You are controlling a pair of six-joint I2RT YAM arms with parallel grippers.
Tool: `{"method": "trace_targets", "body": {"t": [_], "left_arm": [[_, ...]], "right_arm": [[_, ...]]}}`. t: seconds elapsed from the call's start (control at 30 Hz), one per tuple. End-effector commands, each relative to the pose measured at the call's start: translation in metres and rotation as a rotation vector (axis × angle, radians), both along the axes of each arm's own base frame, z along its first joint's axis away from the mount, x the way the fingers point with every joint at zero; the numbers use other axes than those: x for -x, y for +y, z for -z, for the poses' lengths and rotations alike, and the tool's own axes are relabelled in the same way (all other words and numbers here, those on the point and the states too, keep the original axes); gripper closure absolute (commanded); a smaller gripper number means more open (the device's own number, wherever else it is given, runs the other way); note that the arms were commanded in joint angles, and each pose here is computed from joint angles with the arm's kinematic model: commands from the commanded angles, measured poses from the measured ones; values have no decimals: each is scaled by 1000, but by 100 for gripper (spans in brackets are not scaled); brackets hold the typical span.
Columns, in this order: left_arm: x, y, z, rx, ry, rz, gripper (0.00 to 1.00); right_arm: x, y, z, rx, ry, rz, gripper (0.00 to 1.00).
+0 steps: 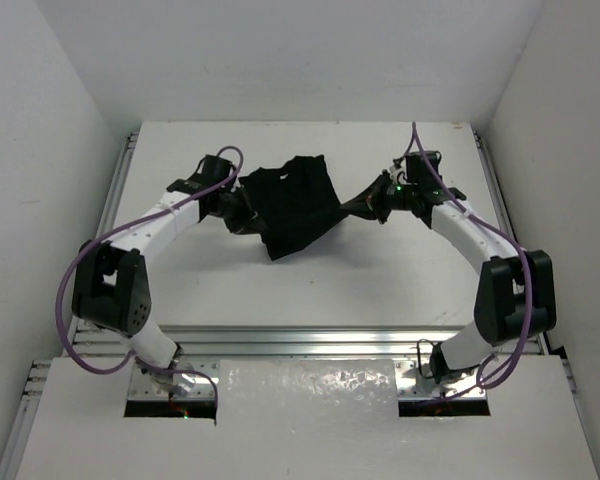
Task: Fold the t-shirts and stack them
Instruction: Fold the long partially folded tshirt into a neat square
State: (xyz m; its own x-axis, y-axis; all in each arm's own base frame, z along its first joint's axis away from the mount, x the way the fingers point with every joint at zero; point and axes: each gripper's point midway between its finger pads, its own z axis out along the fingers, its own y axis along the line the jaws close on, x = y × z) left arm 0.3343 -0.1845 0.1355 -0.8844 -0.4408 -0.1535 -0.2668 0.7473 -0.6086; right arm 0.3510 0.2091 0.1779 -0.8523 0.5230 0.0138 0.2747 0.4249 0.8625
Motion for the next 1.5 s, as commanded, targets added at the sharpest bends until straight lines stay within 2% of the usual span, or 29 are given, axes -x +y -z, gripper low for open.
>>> {"method": "trace_targets", "body": {"t": [0.0,0.27,0.67,0.97,1.1,1.2,1.27,1.3,1.37,1.47], "left_arm": [[-14,-10,-31,67,-87,39,100],[-21,-4,-25,78,-44,12,100],[-78,-3,-32,139,-56,-1,100],[-120,14,-28,201,-63,-68,100],[-134,15,-17,230,-44,-81,100],[-143,20,0,246,-10,-112,100],[-153,29,10,270,-14,-161,100],[-152,33,17,271,-6,-185,100],[-167,45,17,297,-48,-246,100],[-184,55,33,319,-64,-303,100]], "right_arm": [[-18,1,-24,-20,-46,13,100],[-56,6,-33,-6,-66,15,100],[-135,20,-37,-9,-72,1,100],[-194,41,-49,-111,-148,-49,100],[-216,49,-28,-161,-141,-47,100],[-234,55,-33,-225,-239,-58,100],[-254,60,-15,-253,-295,-55,100],[-264,63,-25,-279,-346,-50,100],[-286,62,8,-297,-385,-9,100],[-313,53,27,-276,-438,97,98]]}}
